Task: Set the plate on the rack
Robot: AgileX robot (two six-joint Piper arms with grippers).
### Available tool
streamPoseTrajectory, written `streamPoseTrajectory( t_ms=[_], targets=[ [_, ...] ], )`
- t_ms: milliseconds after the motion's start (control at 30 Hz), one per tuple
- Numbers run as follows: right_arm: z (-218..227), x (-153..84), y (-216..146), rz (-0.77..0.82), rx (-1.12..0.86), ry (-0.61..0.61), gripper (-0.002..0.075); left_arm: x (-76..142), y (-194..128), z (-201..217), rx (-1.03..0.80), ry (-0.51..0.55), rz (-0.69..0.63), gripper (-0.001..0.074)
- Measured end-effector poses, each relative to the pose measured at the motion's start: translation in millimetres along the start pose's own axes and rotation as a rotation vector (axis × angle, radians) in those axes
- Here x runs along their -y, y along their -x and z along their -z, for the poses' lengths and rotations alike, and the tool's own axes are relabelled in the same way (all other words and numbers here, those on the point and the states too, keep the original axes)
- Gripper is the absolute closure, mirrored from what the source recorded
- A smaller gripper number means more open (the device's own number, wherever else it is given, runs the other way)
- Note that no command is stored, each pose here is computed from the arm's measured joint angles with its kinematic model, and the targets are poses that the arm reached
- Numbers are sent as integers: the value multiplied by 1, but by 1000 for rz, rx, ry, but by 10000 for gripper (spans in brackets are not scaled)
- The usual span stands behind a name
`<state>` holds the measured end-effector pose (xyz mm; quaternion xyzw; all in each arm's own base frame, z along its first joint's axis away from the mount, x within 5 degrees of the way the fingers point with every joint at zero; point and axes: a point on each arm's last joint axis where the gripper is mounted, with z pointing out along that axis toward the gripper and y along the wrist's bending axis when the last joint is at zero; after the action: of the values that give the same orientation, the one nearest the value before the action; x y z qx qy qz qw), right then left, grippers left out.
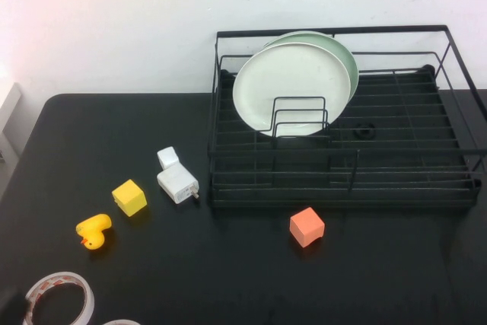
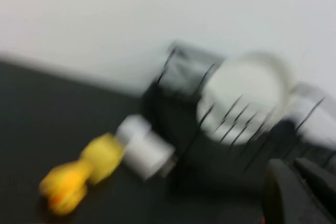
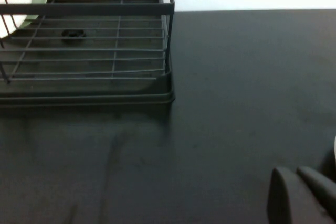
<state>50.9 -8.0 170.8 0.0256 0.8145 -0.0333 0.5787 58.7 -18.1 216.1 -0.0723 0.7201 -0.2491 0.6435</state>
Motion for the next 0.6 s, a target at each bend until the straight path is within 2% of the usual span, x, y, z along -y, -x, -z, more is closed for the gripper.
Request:
streamPoseTrajectory(
  t_ms=[167, 267, 467, 600],
  targets=[
    [0, 0, 0, 0, 0, 0, 727, -16, -23, 10, -185, 179, -160, 737],
    [0, 0, 0, 0, 0, 0, 727, -22, -28, 11, -230, 238, -228, 737],
    [0, 0, 0, 0, 0, 0, 727, -27, -28, 7, -115, 235, -207, 737],
    [0, 0, 0, 0, 0, 0, 727, -27, -28, 7, -109, 234, -220, 737]
  ],
)
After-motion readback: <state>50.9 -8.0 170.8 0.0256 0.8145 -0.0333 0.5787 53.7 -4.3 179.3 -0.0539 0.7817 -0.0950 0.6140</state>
